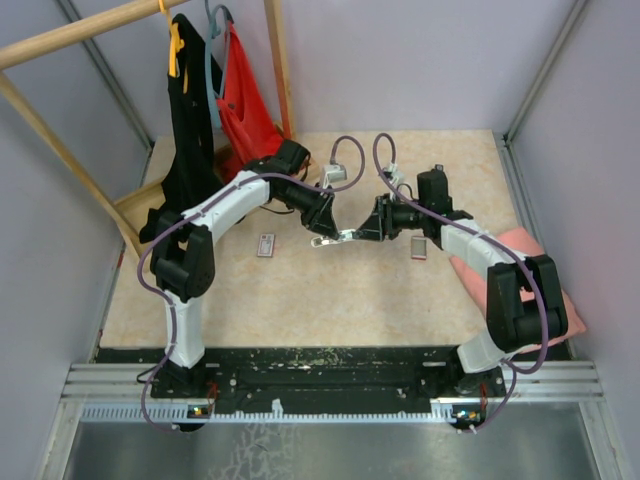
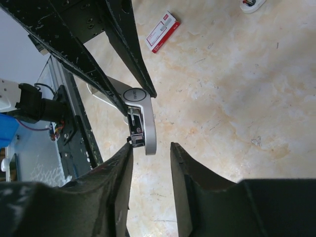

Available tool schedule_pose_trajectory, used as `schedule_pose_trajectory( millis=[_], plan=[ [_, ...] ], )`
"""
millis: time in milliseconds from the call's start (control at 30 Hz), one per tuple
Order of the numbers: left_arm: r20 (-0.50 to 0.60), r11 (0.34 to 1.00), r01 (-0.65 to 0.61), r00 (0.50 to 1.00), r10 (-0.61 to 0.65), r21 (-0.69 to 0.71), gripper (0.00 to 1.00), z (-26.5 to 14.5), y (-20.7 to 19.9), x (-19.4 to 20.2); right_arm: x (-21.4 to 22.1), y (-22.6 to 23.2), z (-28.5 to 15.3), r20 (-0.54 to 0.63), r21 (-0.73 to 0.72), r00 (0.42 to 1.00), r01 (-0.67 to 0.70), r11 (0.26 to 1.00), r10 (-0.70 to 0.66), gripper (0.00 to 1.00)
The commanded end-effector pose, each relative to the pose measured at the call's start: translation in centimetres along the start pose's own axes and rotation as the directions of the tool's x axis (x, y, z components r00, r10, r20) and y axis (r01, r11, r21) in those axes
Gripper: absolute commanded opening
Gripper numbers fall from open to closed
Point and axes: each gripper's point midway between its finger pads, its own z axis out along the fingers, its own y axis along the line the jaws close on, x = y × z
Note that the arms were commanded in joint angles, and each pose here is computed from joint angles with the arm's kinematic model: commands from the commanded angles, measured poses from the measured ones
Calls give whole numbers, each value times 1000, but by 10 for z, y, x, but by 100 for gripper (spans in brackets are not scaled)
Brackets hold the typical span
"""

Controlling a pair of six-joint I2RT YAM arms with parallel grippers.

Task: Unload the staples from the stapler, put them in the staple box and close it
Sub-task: Unload the staple at the center of the board.

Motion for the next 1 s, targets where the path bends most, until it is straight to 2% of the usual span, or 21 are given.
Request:
schedule_pose_trajectory(
  millis=[0, 167, 367, 567, 800, 967],
  plan=[
    [9, 999, -41, 999, 41, -25, 0, 0, -1, -13, -25, 12, -8, 55, 0, 992, 116, 993, -116, 39],
    [0, 987, -64, 998, 65, -144, 0, -5, 18, -15, -34, 2, -20, 84, 44, 989, 121, 992, -124, 49],
    [8, 945, -117, 992, 126, -307, 0, -9, 45, -17, -49, -8, -40, 139, 109, 981, 119, 987, -133, 58],
    [-15, 886, -172, 983, 184, -430, 0, -9, 66, -12, -67, -28, -68, 231, 174, 969, 44, 984, -84, 65],
    [-99, 761, -317, 942, 319, -566, 0, 4, 71, -7, -80, -61, -101, 331, 291, 943, -63, 955, -39, 66],
    [-168, 635, -428, 888, 428, -643, 0, 13, 66, -9, -87, -77, -121, 389, 355, 921, -119, 927, -31, 67]
  ],
)
